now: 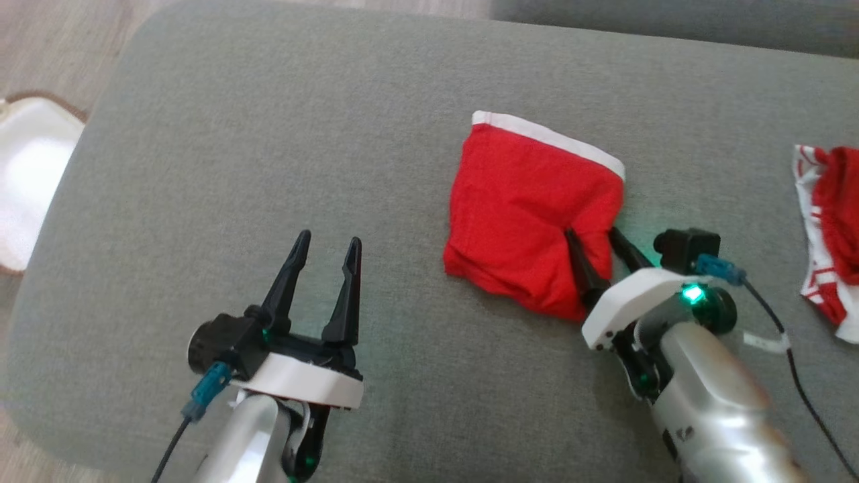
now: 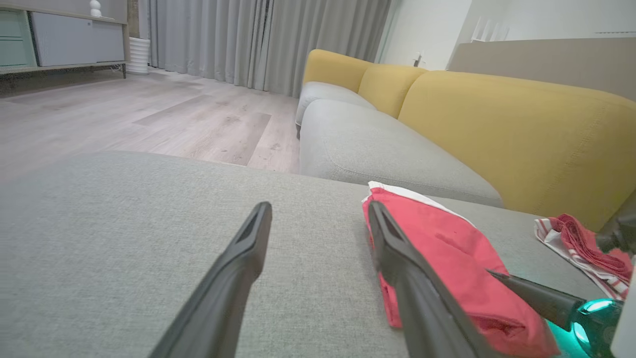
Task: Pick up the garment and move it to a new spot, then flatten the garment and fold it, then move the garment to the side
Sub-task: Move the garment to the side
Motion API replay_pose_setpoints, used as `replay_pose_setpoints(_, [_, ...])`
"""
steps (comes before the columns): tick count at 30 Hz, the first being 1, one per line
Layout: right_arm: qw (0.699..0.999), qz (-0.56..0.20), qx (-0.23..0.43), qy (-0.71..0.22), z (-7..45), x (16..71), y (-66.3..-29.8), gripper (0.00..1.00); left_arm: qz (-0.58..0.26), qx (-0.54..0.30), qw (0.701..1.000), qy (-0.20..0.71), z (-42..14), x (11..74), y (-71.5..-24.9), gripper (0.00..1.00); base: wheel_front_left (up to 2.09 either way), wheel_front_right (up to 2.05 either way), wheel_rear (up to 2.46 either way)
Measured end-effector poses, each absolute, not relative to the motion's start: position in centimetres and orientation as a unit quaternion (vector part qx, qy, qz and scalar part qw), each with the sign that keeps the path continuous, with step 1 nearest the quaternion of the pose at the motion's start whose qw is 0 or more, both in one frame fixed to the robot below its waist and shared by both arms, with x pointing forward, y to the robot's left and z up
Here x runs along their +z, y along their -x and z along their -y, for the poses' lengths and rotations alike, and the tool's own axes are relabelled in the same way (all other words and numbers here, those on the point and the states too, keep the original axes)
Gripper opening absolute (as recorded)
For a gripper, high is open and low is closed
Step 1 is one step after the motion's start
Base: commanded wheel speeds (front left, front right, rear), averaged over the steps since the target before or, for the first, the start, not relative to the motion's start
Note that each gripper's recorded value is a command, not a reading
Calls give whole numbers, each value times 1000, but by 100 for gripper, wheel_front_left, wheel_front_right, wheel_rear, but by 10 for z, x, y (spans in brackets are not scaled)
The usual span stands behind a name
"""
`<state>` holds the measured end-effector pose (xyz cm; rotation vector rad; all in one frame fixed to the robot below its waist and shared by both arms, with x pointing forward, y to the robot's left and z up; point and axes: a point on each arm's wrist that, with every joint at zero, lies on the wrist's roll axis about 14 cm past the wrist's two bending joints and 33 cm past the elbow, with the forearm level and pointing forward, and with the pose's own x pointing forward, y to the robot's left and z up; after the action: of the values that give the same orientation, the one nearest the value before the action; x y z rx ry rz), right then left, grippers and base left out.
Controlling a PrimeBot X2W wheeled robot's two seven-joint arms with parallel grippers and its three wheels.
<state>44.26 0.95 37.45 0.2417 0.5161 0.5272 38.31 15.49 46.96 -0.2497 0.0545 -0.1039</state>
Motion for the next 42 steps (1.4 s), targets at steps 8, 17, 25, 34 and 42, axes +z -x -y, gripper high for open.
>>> replay_pose_setpoints(8, [928,-234,281,-75,-19,378,-456,0,-29,-44,991,123,-160,469,-383,100,0,0,0])
replay_pose_setpoints(17, [943,-176,281,18,9,398,-459,0,-15,-85,988,130,-133,478,-393,100,0,0,0])
replay_pose_setpoints(25, [958,-106,236,127,79,444,-477,0,-1,-157,977,141,-84,491,-407,100,0,0,0])
replay_pose_setpoints(34, [944,-135,159,255,210,466,-464,0,-1,-224,963,152,-33,495,-416,100,0,0,0])
replay_pose_setpoints(42, [933,-186,112,287,281,469,-470,0,-22,-231,960,158,-25,477,-427,100,0,0,0])
